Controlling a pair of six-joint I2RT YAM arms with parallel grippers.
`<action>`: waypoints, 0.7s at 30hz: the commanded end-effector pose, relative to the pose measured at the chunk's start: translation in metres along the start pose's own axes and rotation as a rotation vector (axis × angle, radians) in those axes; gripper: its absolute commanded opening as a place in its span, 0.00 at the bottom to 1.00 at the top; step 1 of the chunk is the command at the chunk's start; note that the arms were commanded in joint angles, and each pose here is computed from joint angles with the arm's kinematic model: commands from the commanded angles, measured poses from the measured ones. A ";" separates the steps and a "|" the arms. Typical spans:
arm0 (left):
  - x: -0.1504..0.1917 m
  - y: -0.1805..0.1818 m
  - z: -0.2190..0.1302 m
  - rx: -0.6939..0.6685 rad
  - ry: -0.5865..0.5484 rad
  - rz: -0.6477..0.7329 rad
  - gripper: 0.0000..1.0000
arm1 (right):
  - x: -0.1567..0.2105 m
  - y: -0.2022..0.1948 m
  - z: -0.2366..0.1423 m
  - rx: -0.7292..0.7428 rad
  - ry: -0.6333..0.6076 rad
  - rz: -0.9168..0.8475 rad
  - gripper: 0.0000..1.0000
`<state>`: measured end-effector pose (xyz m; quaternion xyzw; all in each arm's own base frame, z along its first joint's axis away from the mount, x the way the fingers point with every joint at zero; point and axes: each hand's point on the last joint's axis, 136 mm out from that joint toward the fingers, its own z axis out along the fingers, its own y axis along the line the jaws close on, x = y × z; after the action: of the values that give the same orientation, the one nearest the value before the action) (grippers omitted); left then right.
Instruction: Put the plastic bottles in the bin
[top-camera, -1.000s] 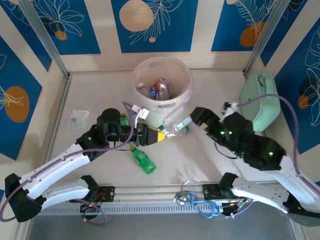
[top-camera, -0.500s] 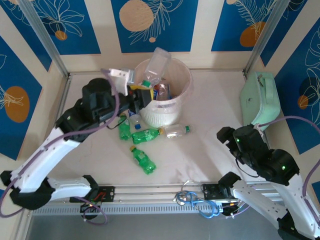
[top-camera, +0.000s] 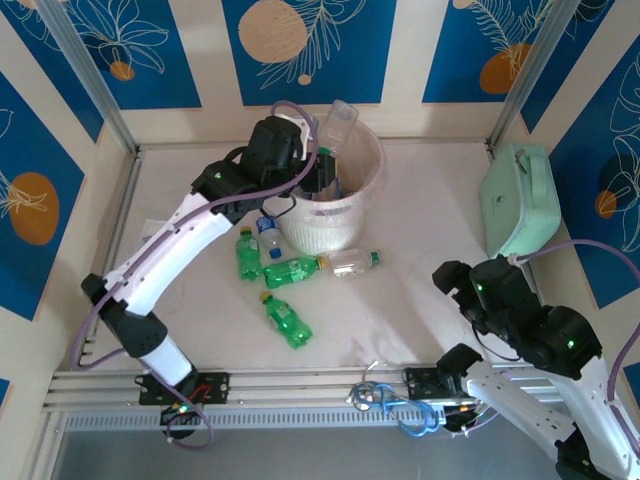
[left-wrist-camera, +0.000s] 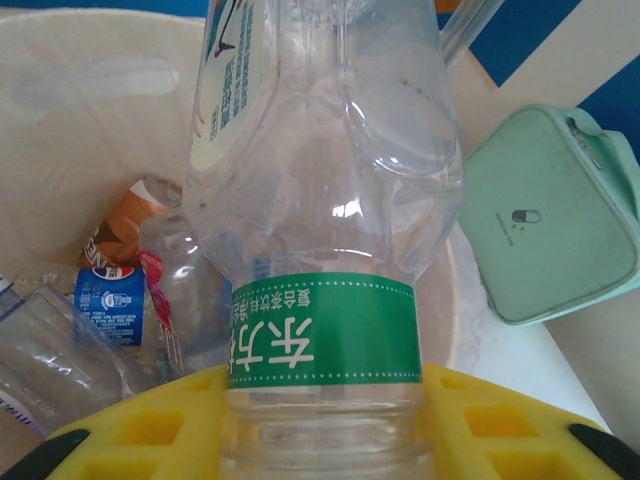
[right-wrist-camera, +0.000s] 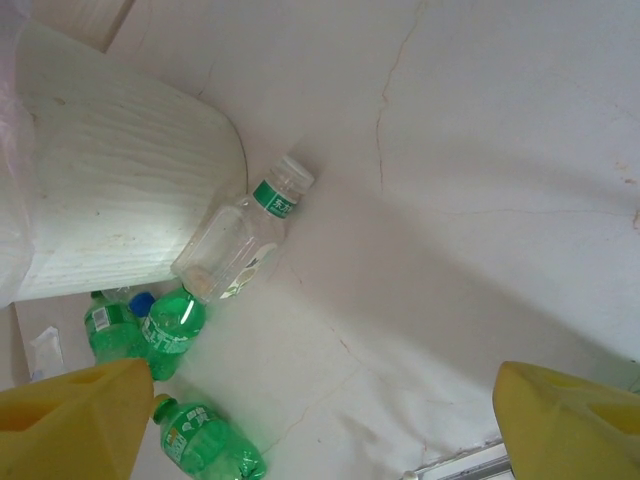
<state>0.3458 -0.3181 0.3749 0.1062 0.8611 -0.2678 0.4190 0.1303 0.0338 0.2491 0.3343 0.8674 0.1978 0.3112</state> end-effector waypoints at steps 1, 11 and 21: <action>-0.008 -0.003 0.005 0.011 0.004 -0.041 0.18 | 0.006 -0.007 0.000 0.011 0.022 0.021 0.88; 0.008 0.001 0.047 -0.024 0.102 -0.078 0.58 | 0.006 -0.008 -0.001 0.002 0.023 0.024 0.88; -0.012 -0.003 0.009 -0.008 0.024 -0.072 0.67 | 0.006 0.003 0.003 -0.012 0.031 0.005 0.88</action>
<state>0.3708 -0.3435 0.3326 0.0836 0.8931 -0.2559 0.3606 0.1277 0.0358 0.2488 0.3350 0.8662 0.2091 0.3063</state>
